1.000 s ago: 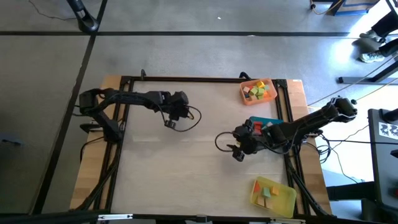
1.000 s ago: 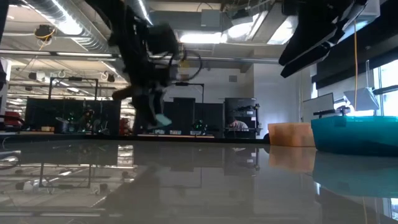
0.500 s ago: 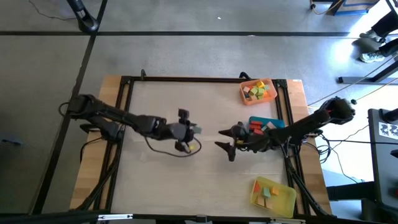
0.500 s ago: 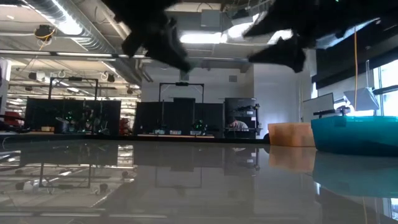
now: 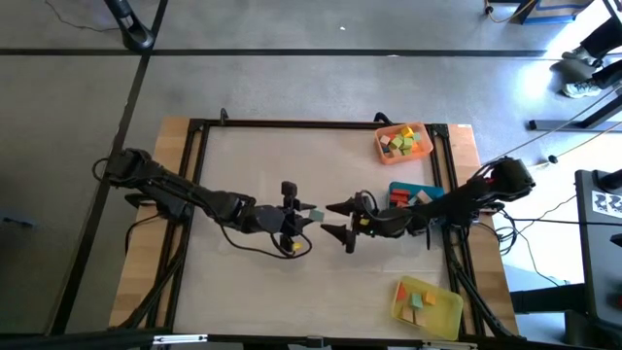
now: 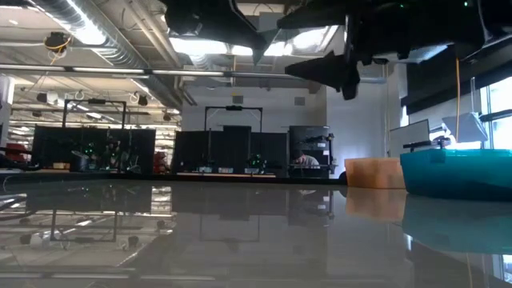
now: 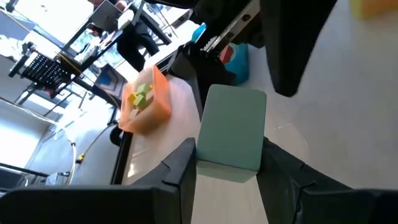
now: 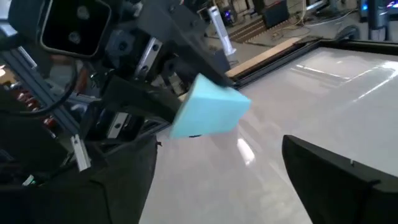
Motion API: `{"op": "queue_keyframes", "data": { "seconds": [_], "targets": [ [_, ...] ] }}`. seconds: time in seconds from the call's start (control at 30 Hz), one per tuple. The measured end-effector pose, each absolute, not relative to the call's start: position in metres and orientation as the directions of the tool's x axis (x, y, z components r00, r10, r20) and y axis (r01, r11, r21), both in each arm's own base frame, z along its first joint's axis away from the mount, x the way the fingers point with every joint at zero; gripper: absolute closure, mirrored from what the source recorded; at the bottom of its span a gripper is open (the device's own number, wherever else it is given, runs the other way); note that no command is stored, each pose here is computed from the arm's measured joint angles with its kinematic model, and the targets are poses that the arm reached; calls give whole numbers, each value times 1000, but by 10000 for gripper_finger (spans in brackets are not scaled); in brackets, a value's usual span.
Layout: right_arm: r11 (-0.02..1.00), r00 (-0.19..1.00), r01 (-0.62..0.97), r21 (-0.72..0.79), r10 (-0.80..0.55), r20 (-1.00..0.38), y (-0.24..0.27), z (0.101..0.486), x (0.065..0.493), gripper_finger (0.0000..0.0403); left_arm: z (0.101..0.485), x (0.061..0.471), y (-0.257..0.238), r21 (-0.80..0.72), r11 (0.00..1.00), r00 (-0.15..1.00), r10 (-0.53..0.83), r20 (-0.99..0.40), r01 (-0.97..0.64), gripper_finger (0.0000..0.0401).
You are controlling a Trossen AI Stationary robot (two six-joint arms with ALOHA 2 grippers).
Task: Sort blocks by size
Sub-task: Put the light blue triangular block into the yellow bin
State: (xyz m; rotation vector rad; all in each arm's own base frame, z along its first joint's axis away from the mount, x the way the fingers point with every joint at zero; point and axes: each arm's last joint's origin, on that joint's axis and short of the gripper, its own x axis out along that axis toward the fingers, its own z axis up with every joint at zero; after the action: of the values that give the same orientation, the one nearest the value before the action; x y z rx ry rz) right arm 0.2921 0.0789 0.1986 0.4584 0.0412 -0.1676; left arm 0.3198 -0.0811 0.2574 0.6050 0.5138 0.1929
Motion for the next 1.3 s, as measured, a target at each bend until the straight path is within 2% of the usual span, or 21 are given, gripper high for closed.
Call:
{"op": "queue_keyframes", "data": {
  "seconds": [0.17,0.27,0.37,0.53,0.63,0.8,1.03,1.17,1.3],
  "targets": [
    [893,993,119,434,-100,-66,84,205,309,52,257,319,-81,590,807,854,325,-407,-26,283],
    [894,987,159,419,-145,-64,81,207,318,52,257,319,-84,597,802,856,319,-406,-16,283],
    [887,983,183,425,-172,-64,71,209,327,52,257,317,-90,639,769,863,302,-405,31,283],
    [871,990,138,472,-126,-57,66,214,340,52,258,314,-101,709,698,877,273,-396,103,283],
    [874,990,138,465,-110,-87,68,214,346,56,259,314,-102,720,690,877,300,-376,73,283],
    [874,987,154,461,-119,-104,69,212,352,97,258,313,-101,723,687,870,313,-382,70,283],
    [868,989,148,473,-125,-79,70,215,352,202,259,312,-105,725,686,873,313,-374,64,282],
    [880,988,149,450,-116,-99,69,213,352,213,259,312,-105,673,738,877,298,-378,40,232],
    [890,985,159,428,-116,-124,69,209,352,221,261,312,-107,662,749,883,291,-368,29,179]
  ]
}}
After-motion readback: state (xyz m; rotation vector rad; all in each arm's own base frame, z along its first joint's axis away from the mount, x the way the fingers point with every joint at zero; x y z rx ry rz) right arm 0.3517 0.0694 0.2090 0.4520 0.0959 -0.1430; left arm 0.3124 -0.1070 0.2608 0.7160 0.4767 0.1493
